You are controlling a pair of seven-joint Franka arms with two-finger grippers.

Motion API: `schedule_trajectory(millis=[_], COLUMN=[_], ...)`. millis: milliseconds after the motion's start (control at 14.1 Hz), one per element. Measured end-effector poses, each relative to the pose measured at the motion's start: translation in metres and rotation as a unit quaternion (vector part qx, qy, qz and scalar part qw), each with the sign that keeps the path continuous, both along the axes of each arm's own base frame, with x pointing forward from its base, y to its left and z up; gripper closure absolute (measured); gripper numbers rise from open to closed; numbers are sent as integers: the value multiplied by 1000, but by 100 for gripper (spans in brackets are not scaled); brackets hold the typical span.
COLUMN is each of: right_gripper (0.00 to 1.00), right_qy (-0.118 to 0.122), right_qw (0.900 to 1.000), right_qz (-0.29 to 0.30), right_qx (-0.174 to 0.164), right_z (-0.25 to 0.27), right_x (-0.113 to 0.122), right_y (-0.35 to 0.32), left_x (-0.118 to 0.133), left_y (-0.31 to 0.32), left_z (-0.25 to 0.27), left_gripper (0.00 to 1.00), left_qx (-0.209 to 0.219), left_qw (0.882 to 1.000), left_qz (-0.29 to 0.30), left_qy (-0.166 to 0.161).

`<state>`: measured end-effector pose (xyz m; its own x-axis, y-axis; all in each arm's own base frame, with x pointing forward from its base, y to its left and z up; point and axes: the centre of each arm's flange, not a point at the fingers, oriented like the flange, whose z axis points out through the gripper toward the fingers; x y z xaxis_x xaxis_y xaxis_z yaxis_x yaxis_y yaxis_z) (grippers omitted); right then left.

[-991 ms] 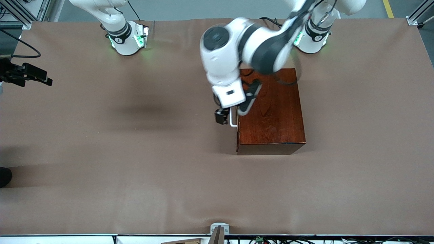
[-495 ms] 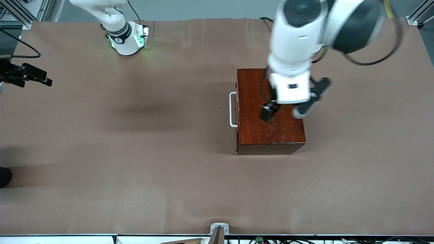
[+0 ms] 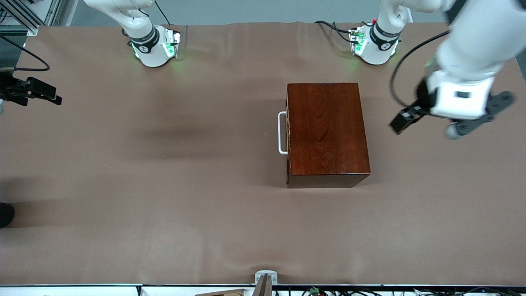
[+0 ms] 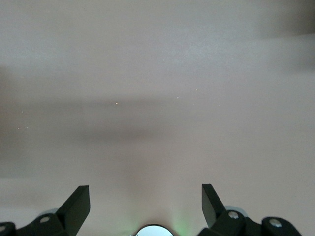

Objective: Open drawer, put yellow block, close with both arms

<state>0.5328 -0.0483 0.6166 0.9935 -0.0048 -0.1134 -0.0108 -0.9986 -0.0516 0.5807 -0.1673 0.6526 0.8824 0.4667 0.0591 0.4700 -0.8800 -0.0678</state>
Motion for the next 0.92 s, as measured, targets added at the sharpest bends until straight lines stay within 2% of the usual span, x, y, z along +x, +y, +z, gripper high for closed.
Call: schedule_trajectory(millis=[425, 920], right_gripper=[0, 0], right_qy=[0, 1], right_qw=[1000, 1000], right_qz=[0, 0], right_qx=[-1, -1], right_z=[0, -1], right_x=[0, 0], right_y=[0, 0], left_x=[-11, -53], left_y=[114, 164], left_z=[23, 20], left_gripper=[0, 0], left_qx=[-8, -13], left_qw=[992, 976], left_qz=[-127, -217], left_qy=[20, 18])
